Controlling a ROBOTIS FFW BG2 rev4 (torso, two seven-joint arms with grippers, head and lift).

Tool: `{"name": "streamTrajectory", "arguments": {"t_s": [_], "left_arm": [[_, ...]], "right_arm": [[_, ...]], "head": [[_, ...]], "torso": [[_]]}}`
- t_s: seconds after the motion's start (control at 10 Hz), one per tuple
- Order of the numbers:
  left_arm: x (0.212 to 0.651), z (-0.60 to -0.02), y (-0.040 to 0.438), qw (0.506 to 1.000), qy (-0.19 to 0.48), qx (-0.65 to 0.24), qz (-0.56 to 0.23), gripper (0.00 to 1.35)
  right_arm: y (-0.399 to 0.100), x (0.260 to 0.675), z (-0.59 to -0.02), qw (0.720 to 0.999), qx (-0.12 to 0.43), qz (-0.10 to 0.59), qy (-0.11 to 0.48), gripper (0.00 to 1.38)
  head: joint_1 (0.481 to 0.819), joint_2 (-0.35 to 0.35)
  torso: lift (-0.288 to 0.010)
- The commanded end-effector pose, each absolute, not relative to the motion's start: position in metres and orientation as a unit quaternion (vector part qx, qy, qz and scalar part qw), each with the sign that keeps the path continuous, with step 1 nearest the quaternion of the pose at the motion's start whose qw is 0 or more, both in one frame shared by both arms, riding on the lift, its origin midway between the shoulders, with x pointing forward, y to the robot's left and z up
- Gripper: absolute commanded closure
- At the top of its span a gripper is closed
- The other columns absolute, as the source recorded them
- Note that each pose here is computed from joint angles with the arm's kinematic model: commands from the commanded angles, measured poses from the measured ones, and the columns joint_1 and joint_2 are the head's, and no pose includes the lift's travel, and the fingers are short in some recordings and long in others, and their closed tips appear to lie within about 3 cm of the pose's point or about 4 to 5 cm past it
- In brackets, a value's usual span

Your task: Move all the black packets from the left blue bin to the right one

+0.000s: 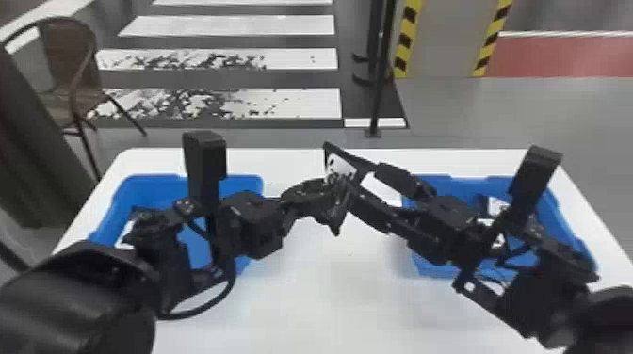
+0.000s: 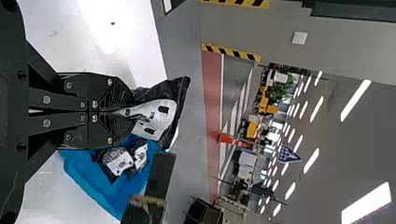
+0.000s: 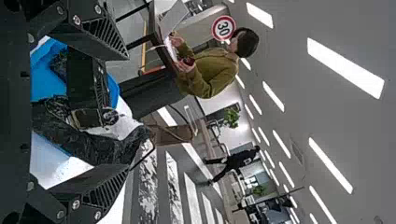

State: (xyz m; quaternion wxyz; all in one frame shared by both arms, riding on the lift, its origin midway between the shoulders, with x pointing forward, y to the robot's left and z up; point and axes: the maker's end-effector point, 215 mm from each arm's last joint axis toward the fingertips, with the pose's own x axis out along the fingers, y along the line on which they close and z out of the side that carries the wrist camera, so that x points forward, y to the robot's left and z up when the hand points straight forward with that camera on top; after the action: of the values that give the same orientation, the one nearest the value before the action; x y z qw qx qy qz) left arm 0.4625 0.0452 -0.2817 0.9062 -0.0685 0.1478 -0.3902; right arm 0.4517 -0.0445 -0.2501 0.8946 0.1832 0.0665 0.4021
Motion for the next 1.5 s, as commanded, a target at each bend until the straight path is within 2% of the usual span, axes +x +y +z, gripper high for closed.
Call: {"name": "streamTrajectory", "arguments": {"t_s": [0.0,0.3,0.4,0.6,0.8,0.9,1.1,1.2,1.3,1.4], "left_arm": [[0.456,-0.271,0.034,0.902,0.138,-0.066,-0.404,1.19],[0.449,-0.265,0.025,0.897,0.133,-0.070,-0.415,1.19],[0.449,-0.264,0.025,0.897,0.131,-0.069,-0.416,1.19],[0.452,-0.262,0.026,0.899,0.129,-0.065,-0.414,1.19],[0.451,-0.263,0.025,0.899,0.130,-0.065,-0.414,1.19],[0.452,-0.263,0.027,0.899,0.132,-0.064,-0.412,1.19],[0.451,-0.267,0.027,0.899,0.136,-0.067,-0.410,1.14],[0.448,-0.275,0.031,0.898,0.149,-0.079,-0.406,0.73],[0.444,-0.282,0.036,0.898,0.158,-0.093,-0.401,0.24],[0.441,-0.292,0.046,0.900,0.167,-0.104,-0.390,0.05]], "right_arm": [[-0.061,0.471,-0.248,0.905,0.172,0.385,0.055,0.21],[-0.083,0.488,-0.249,0.917,0.162,0.362,0.052,0.21],[-0.078,0.487,-0.249,0.913,0.167,0.368,0.053,0.29],[-0.052,0.476,-0.248,0.893,0.200,0.397,0.063,0.80],[-0.041,0.465,-0.248,0.877,0.233,0.416,0.069,1.20],[-0.041,0.464,-0.248,0.877,0.231,0.415,0.068,1.28],[-0.043,0.466,-0.244,0.880,0.229,0.413,0.059,1.28],[-0.049,0.471,-0.245,0.883,0.228,0.407,0.058,1.28],[-0.064,0.478,-0.249,0.890,0.224,0.392,0.058,1.28],[-0.091,0.493,-0.251,0.904,0.214,0.366,0.052,1.28]], "head": [[0.695,0.006],[0.695,-0.050],[0.695,-0.064],[0.695,-0.058],[0.695,-0.033],[0.695,-0.024],[0.695,-0.018],[0.695,-0.019],[0.695,-0.019],[0.695,-0.023]], "torso": [[-0.140],[-0.140],[-0.140],[-0.140],[-0.140],[-0.140],[-0.140],[-0.140],[-0.140],[-0.140]]}}
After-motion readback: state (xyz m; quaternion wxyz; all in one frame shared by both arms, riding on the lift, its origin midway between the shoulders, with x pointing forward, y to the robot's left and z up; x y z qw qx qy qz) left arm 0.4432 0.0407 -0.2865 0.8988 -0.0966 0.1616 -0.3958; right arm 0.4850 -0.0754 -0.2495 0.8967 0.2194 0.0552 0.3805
